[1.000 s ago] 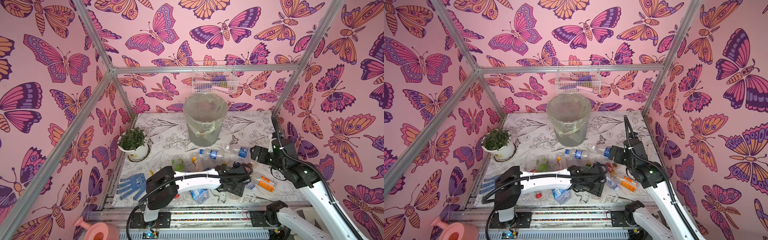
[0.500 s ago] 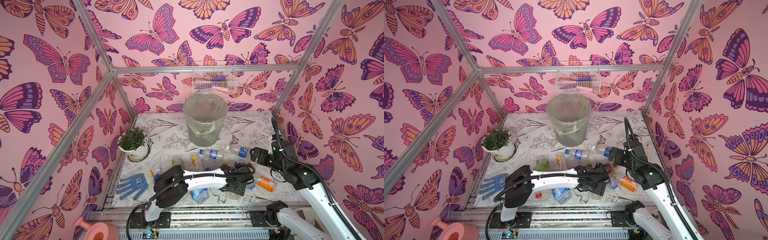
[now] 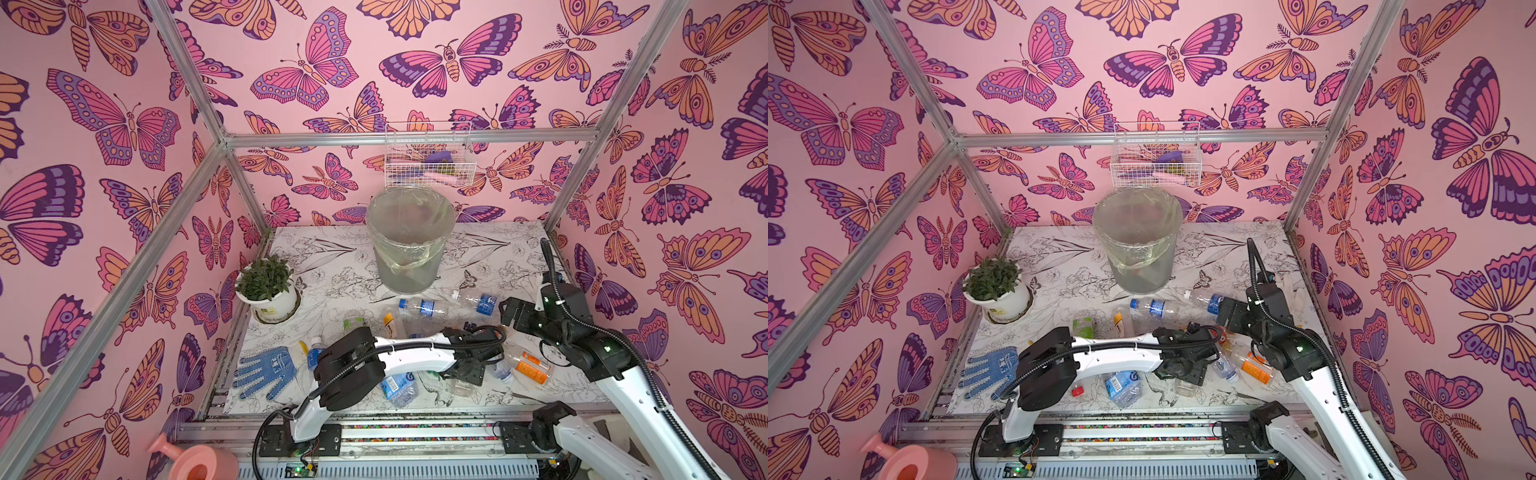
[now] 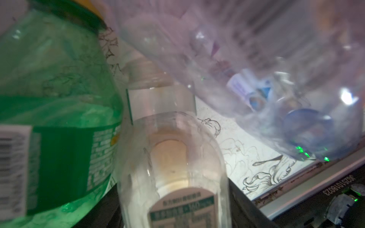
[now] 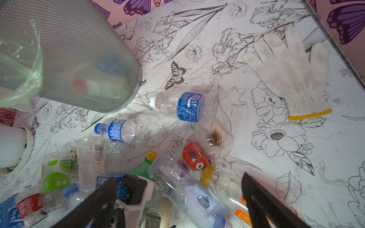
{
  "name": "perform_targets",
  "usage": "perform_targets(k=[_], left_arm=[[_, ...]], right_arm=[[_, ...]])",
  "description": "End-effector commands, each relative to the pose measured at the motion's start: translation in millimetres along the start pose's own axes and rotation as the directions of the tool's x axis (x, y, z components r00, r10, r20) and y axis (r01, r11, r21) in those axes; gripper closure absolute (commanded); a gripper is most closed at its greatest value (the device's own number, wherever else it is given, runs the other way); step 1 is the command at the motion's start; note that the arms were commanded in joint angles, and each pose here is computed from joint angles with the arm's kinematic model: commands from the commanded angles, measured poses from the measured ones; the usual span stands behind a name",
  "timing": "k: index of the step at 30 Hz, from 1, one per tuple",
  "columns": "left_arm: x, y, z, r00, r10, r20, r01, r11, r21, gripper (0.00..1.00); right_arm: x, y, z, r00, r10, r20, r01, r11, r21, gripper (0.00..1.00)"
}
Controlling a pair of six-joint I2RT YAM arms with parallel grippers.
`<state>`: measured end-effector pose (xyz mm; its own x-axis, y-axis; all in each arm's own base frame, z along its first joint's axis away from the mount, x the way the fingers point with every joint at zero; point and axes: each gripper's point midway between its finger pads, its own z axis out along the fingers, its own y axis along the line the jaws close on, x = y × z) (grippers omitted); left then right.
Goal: Throw the plastic bottles in the bin
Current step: Pick up the plastic bottle from the bottom-center of the table.
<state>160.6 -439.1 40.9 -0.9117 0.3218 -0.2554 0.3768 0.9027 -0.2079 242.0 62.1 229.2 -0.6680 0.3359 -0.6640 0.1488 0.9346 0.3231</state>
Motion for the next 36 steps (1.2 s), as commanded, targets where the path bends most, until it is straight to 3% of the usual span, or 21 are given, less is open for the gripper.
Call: perform_targets(k=[1, 11, 17, 36], left_arm=[[0.3, 12.2, 7.3, 1.0, -0.02, -0.008, 0.02, 0.998, -0.052, 0.28], [-9.0, 17.1, -7.9, 0.999, -0.023, 0.032, 0.025, 0.998, -0.058, 0.53], [-17.4, 18.5, -26.9, 0.997, -0.011, 0.071, 0.015, 0.998, -0.057, 0.6], [-52.5, 27.5, -115.4, 0.963, 0.045, 0.266, -0.024, 0.997, -0.08, 0.65]], right_arm=[[-1.0, -0.8, 0.9, 1.0, 0.02, 0.008, -0.02, 1.0, -0.003, 0.01], [-0.5, 1.4, 1.1, 1.0, 0.018, 0.009, -0.017, 1.0, -0.018, 0.01], [-0.4, 4.0, 0.5, 1.0, 0.022, 0.009, -0.021, 0.999, -0.035, 0.01], [-1.0, 7.4, 0.4, 1.0, 0.03, 0.008, -0.029, 0.998, -0.053, 0.01]])
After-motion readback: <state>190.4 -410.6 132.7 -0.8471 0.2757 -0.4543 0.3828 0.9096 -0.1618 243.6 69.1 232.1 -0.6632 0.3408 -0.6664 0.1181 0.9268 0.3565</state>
